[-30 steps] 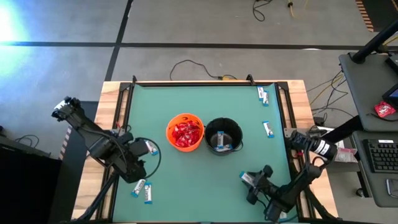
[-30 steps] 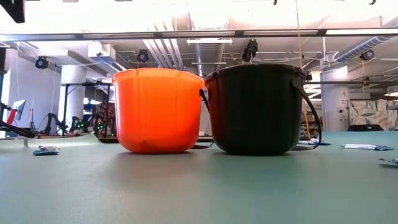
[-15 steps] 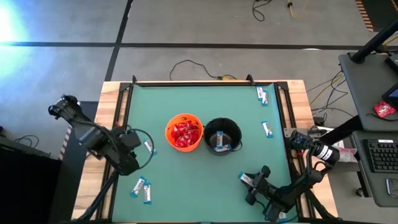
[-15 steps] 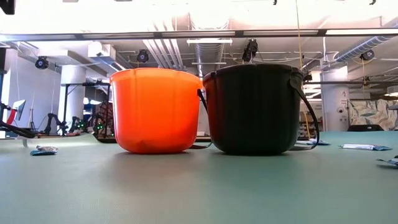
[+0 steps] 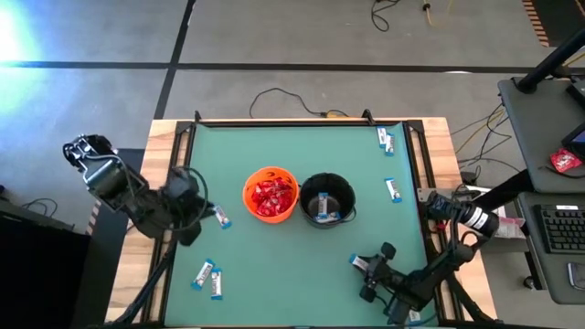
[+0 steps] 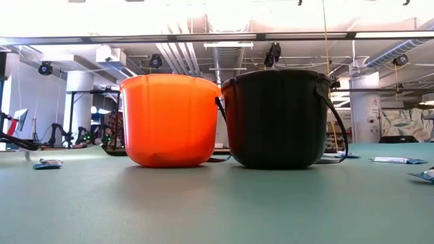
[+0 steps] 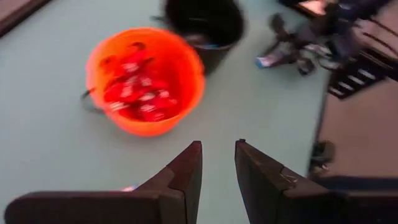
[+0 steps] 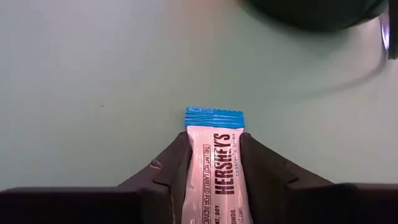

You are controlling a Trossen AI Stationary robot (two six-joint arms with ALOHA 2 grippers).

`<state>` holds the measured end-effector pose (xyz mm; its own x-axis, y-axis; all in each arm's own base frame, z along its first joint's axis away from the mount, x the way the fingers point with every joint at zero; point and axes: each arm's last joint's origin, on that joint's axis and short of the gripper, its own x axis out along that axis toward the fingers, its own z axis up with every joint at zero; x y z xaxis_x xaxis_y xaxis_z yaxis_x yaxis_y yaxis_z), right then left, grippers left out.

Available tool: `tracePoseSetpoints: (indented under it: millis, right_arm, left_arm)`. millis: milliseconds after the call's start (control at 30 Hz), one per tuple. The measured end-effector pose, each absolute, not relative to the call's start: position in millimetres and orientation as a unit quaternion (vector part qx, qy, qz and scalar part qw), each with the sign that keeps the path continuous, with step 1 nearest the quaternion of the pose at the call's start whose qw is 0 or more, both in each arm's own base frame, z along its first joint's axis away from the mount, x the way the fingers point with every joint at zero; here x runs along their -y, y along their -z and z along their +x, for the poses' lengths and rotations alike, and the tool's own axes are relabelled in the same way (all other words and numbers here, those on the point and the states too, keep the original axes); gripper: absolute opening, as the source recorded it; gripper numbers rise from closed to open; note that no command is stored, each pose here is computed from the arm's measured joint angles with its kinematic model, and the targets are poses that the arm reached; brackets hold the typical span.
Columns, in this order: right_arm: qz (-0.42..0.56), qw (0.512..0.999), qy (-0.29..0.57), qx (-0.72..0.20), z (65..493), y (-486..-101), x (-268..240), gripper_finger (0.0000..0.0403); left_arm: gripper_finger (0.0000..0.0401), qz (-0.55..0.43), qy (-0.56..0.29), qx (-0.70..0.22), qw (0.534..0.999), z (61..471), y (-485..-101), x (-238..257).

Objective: Sort candy by brand, put in halloween buckets
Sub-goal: Put the white chocolate into the black bucket

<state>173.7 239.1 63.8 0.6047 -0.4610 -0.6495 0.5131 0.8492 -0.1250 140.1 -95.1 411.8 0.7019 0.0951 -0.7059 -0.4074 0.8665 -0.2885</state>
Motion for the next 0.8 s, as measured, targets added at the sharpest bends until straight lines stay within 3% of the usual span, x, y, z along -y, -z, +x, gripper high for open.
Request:
tracePoseSetpoints:
  millis: [100,267,400,533,800]
  right_arm:
    - [0.044,0.893,0.252,-0.371,175.6,-84.1,-238.4,0.0116]
    - [0.071,0.881,0.223,-0.411,180.7,-124.1,-228.3,0.0111]
    - [0.083,0.887,0.191,-0.411,192.3,-160.5,-214.8,0.0113]
    - [0.114,0.898,0.156,-0.395,208.6,-205.3,-203.4,0.0111]
    - [0.074,0.931,0.123,-0.335,246.5,-280.7,-173.3,0.0114]
  left_arm:
    - [0.0079,-0.188,-0.124,-0.387,0.894,146.1,-406.1,103.0]
    - [0.0098,-0.182,-0.227,-0.452,0.844,139.7,-387.8,97.3]
    - [0.0141,-0.201,-0.225,-0.463,0.833,139.0,-368.7,98.5]
    - [0.0193,-0.209,-0.261,-0.508,0.794,130.2,-342.2,93.6]
    - [0.0263,-0.234,-0.313,-0.536,0.748,121.4,-294.1,88.8]
